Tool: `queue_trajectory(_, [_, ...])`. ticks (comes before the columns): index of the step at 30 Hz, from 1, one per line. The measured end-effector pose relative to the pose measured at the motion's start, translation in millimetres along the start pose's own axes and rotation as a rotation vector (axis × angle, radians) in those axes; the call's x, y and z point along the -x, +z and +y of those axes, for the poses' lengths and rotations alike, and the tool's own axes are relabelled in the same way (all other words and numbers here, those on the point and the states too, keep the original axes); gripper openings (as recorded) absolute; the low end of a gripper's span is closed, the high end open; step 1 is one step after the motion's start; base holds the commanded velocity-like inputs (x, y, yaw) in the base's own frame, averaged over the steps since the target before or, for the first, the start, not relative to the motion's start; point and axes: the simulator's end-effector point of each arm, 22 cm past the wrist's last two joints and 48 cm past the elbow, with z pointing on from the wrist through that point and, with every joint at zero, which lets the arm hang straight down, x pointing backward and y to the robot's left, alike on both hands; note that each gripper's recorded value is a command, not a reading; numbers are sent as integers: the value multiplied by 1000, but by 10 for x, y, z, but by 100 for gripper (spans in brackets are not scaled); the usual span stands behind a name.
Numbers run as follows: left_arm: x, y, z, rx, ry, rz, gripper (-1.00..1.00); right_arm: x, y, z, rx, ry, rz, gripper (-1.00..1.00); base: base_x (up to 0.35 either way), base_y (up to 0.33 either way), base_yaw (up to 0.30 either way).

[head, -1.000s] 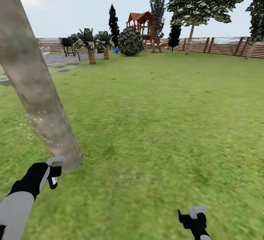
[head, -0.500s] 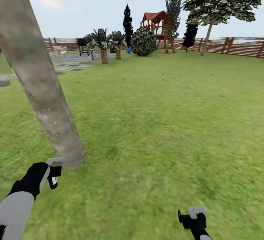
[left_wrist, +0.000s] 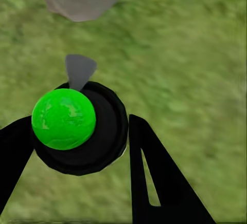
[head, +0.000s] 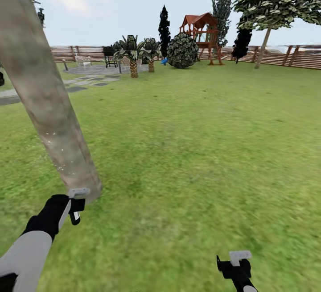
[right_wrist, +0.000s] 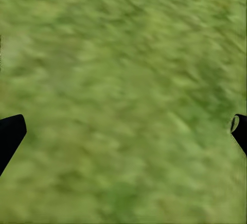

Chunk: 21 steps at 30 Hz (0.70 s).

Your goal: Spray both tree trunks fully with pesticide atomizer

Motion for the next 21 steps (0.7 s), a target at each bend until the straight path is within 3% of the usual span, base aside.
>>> queue_trajectory(9, [88,-51,76,13,-2,8,-100,-2,0,-4,1,0,0,100,0,-273,277])
queue_trajectory(13, [240,-140,172,29,-6,-15,-100,-1,0,-5,1,0,0,100,15,-273,277])
queue_trajectory(21, [408,-197,157,24,-15,-41,-100,0,-2,-5,1,0,0,100,220,-159,277])
